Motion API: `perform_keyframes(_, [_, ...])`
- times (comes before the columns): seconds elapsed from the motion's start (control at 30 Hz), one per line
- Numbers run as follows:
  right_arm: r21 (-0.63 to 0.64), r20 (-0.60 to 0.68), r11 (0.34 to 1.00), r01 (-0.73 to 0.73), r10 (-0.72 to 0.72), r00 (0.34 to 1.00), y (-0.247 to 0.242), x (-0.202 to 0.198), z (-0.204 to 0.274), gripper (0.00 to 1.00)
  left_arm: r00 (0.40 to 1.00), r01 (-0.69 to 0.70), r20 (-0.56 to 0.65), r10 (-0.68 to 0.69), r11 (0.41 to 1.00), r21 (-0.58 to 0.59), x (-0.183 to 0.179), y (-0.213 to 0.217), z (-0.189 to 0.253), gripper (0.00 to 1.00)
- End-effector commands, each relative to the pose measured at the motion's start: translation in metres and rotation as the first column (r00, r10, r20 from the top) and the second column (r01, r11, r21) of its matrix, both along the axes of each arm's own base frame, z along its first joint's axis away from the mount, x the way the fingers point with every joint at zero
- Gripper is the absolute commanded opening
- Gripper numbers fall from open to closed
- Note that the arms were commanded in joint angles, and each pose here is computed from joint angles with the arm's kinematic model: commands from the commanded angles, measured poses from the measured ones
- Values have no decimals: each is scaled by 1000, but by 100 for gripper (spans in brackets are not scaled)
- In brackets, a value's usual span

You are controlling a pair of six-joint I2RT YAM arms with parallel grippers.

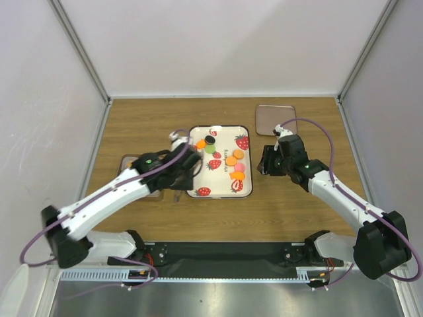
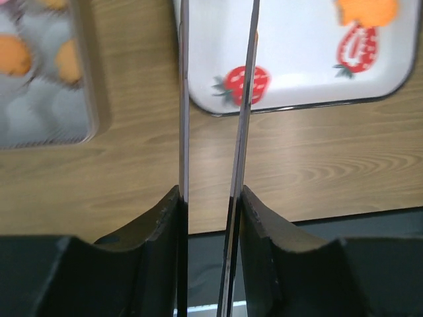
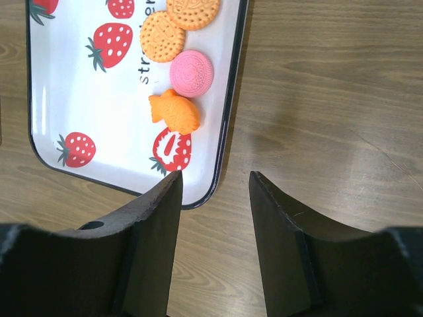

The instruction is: Pack the cookies

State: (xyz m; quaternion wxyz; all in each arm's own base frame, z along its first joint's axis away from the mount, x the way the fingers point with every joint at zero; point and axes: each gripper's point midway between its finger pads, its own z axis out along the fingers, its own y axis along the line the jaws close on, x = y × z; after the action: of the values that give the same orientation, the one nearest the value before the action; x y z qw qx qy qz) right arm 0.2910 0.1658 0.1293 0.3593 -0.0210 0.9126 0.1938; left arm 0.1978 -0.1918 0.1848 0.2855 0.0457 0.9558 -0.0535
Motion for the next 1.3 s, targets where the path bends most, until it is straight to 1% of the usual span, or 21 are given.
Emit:
perform_keyframes(0.0, [24, 37, 999, -28, 27, 999, 9, 4, 16, 51, 987, -160, -4, 160, 987, -10, -25, 60, 2, 40])
perform_keyframes(0.07, [30, 37, 999, -39, 38, 999, 13, 3, 17, 51, 975, -220, -16, 219, 975, -27, -36, 77, -1, 40])
perform_keyframes(0.1, [31, 33, 999, -44, 43, 999, 14, 2, 16, 51, 966, -259, -24, 259, 965, -26, -47, 95, -6, 40])
perform_keyframes(0.17, [34, 32, 998, -54, 53, 998, 17, 1, 16, 51, 951, -308, -42, 306, 951, -34, -58, 108, -13, 40])
perform_keyframes(0.2, [36, 30, 998, -57, 56, 998, 18, 1, 16, 50, 942, -329, -65, 328, 944, -7, -67, 118, -23, 40])
perform_keyframes(0.23, [37, 26, 997, -62, 61, 998, 19, 0, 15, 50, 929, -367, -65, 365, 930, -26, -71, 126, -24, 40])
perform_keyframes(0.3, [43, 23, 997, -68, 67, 997, 21, 0, 15, 50, 909, -411, -80, 410, 912, 0, -80, 139, -35, 40])
perform_keyframes(0.4, [45, 25, 996, -75, 73, 997, 22, -1, 16, 51, 885, -460, -85, 458, 888, 2, -87, 150, -43, 41])
perform_keyframes(0.8, [60, 27, 994, -91, 89, 996, 26, -4, 17, 51, 839, -541, -59, 542, 841, 30, -85, 172, -45, 41])
perform_keyframes(1.27, [70, 33, 992, -102, 100, 994, 28, -6, 20, 50, 824, -558, -84, 560, 828, 56, -90, 179, -57, 42])
